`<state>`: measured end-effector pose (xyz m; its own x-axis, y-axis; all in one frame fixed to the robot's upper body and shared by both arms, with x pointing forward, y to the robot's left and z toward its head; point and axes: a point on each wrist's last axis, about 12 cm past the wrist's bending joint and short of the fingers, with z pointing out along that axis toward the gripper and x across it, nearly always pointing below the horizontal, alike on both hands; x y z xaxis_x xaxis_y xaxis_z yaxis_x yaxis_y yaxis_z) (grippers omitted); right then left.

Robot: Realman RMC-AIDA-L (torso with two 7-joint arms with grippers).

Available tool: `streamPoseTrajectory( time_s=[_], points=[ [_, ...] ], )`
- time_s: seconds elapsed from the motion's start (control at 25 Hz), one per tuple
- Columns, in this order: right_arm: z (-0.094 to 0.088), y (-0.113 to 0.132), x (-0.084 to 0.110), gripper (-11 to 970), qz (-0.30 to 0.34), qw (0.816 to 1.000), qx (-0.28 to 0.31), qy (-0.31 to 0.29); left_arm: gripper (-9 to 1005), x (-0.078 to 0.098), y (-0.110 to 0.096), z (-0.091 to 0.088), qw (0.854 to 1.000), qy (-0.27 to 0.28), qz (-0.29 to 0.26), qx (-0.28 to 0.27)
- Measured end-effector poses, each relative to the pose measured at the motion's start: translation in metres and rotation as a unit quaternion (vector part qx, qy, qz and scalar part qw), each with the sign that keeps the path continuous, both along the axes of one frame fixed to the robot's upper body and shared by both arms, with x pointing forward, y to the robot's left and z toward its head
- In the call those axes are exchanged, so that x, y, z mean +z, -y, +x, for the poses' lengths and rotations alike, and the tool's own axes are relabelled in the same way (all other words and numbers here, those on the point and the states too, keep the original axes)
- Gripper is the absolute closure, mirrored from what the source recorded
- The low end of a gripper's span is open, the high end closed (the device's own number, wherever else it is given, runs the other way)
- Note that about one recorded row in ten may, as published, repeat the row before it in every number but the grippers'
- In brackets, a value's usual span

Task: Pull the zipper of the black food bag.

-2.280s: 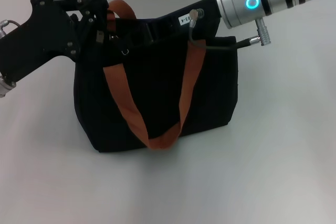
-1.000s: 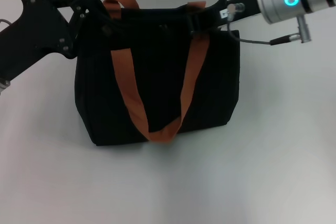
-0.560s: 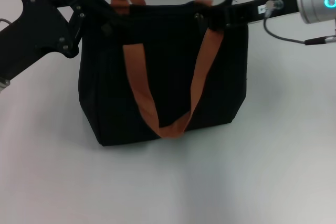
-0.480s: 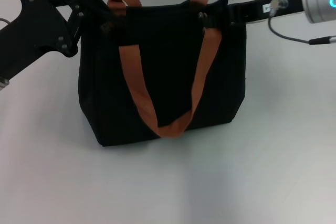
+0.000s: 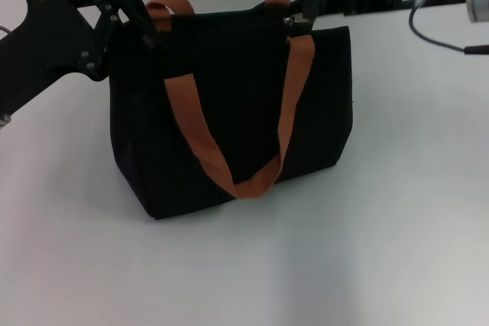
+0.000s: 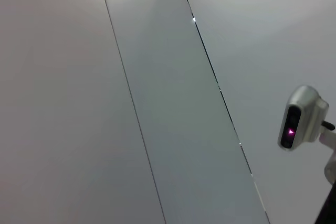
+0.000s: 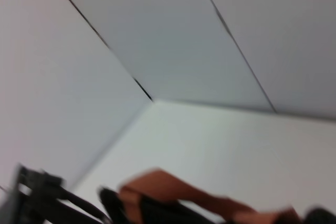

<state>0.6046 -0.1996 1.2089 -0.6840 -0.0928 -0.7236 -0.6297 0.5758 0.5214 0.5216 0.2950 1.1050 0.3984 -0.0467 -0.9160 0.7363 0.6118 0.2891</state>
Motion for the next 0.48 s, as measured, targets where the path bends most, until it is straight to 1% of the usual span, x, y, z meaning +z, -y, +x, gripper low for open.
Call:
streamPoseTrajectory(
  time_s=[0.08, 0.36, 0.48],
  points=[
    [-0.001, 0.005, 0.002, 962, 0.027, 0.999, 0.004, 0.017, 929, 0.000, 0.000, 0.000, 1.000, 0.001, 0.000, 0.000],
    [-0.009, 0.027, -0.003, 801, 0.131, 0.987, 0.021, 0.086, 925, -0.001, 0.001, 0.000, 1.000, 0.001, 0.000, 0.001],
    [-0.020, 0.036, -0.007, 731, 0.168, 0.975, 0.061, 0.131, 924, -0.002, 0.002, 0.000, 1.000, -0.001, 0.000, 0.003]
  ],
)
